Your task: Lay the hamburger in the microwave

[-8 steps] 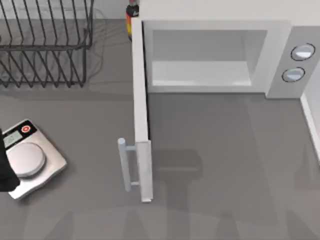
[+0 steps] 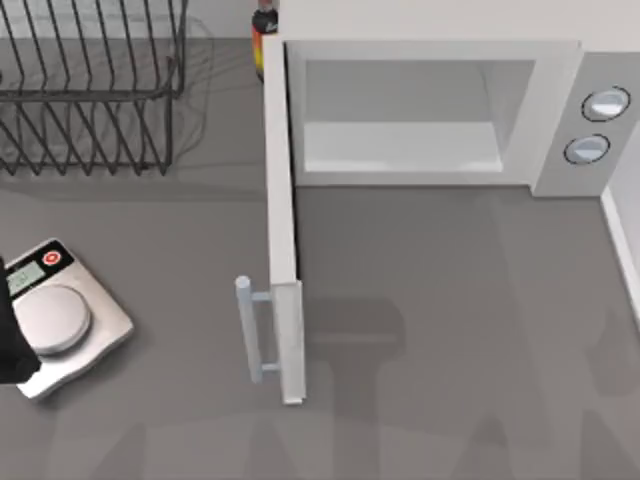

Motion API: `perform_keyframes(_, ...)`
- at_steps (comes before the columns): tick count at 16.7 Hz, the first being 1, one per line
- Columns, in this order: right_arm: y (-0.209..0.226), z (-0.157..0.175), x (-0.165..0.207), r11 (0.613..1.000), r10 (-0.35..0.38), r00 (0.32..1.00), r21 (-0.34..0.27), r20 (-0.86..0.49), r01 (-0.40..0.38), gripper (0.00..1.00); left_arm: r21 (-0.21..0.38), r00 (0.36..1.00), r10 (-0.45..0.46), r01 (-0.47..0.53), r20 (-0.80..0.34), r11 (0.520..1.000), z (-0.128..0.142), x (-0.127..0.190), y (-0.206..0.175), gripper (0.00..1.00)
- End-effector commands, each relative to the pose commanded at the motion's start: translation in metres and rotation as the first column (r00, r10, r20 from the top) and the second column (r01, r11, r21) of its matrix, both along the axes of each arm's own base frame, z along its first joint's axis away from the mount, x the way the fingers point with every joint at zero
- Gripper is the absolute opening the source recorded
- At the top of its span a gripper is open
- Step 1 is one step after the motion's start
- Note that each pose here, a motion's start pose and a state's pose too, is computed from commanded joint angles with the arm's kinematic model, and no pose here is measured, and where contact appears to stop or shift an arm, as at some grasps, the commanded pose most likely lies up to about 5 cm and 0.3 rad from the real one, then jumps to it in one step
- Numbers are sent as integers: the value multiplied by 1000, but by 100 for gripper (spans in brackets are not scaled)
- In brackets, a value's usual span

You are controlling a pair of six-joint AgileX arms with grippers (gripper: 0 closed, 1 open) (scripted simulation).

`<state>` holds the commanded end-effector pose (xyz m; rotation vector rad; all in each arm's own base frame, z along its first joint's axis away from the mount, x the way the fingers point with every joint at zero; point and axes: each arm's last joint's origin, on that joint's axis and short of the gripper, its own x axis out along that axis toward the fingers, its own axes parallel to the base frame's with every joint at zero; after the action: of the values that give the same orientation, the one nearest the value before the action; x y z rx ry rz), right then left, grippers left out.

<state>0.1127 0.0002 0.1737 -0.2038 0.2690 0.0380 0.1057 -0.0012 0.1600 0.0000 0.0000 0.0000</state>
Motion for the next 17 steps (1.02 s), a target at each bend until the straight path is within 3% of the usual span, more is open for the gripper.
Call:
perform_keyframes(2,1,6,8,992,38,984,-109,-174,-58,100,0,1000,0,0,0,1000,0,0,0,100)
perform_keyframes(4,2,10,19,966,78,926,-203,-369,-162,100,0,1000,0,0,0,1000,0,0,0,100)
perform_keyframes(7,5,12,41,888,133,752,-259,-646,-380,100,0,1000,0,0,0,1000,0,0,0,100)
perform_keyframes(10,8,8,64,783,173,515,-201,-839,-589,100,0,1000,0,0,0,1000,0,0,0,100)
perform_keyframes(13,10,2,82,681,196,304,-93,-932,-726,100,0,1000,0,0,0,1000,0,0,0,100)
perform_keyframes(15,12,0,89,634,204,212,-36,-956,-772,100,0,1000,0,0,0,1000,0,0,0,100)
perform_keyframes(17,12,-1,93,614,206,172,-9,-963,-789,100,0,1000,0,0,0,1000,0,0,0,100)
